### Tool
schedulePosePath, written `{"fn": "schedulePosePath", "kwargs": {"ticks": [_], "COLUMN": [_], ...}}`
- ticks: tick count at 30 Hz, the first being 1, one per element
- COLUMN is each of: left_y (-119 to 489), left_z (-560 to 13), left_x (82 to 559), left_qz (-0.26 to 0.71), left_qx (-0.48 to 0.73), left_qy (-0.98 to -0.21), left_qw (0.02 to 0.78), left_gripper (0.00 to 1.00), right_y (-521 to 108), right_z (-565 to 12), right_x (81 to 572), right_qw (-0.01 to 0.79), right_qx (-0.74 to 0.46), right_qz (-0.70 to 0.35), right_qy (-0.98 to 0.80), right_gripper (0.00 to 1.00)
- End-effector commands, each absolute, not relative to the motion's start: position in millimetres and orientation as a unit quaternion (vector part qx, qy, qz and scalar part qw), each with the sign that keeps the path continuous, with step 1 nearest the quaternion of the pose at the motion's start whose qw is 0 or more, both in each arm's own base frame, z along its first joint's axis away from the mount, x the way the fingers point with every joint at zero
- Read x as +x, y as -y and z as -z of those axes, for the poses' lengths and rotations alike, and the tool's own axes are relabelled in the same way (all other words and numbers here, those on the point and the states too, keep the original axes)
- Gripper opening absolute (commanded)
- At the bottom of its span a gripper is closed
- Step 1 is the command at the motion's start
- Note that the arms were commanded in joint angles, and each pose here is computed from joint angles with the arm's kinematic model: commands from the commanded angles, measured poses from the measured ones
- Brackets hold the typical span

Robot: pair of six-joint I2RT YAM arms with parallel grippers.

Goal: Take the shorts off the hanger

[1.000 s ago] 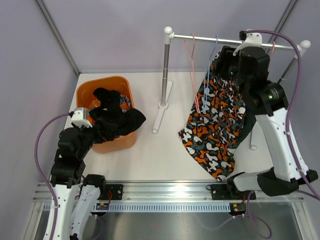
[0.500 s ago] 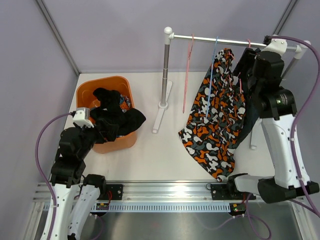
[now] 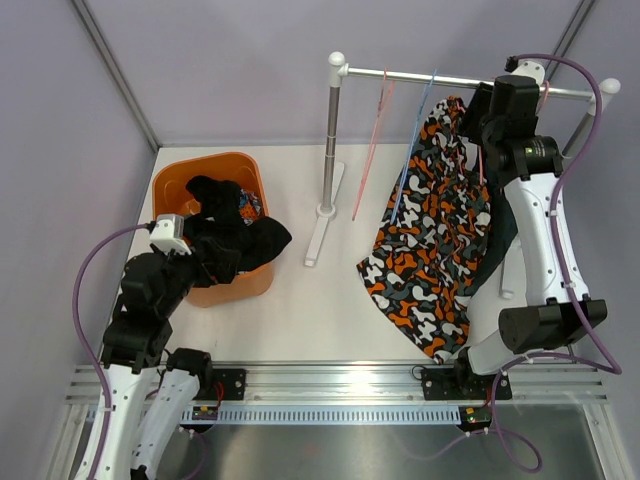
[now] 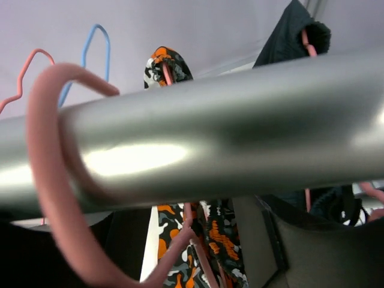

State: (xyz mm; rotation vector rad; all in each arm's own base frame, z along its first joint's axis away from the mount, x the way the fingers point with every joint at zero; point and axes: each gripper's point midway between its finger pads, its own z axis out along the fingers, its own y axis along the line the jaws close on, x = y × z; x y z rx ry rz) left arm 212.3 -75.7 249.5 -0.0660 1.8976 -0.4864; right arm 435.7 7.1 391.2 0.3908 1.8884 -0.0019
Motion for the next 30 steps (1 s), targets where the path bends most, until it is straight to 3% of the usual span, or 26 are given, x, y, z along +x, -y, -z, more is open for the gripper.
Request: {"fn": "schedulePosePath", "kwargs": {"ticks": [1,4,13,19,30], "left_y": [74,75,77,77,79], "left_z": [-254,-254,-253,-252,-252], "left_x": [216,216,215,215,214], "left_qz": [0.2,0.201,0.202,0.201,0.201], "left_qx": [-0.025,-0.024,-0.021,-0.021,-0.019], "left_qy": [-0.799,-0.799,-0.8,-0.801,-0.802], "left_qw": [0.566,0.566,0.565,0.563,0.563], "left_gripper": [0.99,0.99,0.99,0.99,0.99], "right_y": [-14,-16,-13,-12,-16], "right_z": [-412,-410,-416,-430,-475], "right_x": [446,446,427,418,374], "right_qw": [0.594,0.592,0.598,0.605,0.633], "right_qx": [0.164,0.164,0.164,0.167,0.16], "right_qz": [-0.028,-0.032,-0.033,-0.035,-0.067], "right_qy": [-0.787,-0.789,-0.784,-0.777,-0.754], "right_gripper": [0.54,0.44,0.26,0.0,0.0]}}
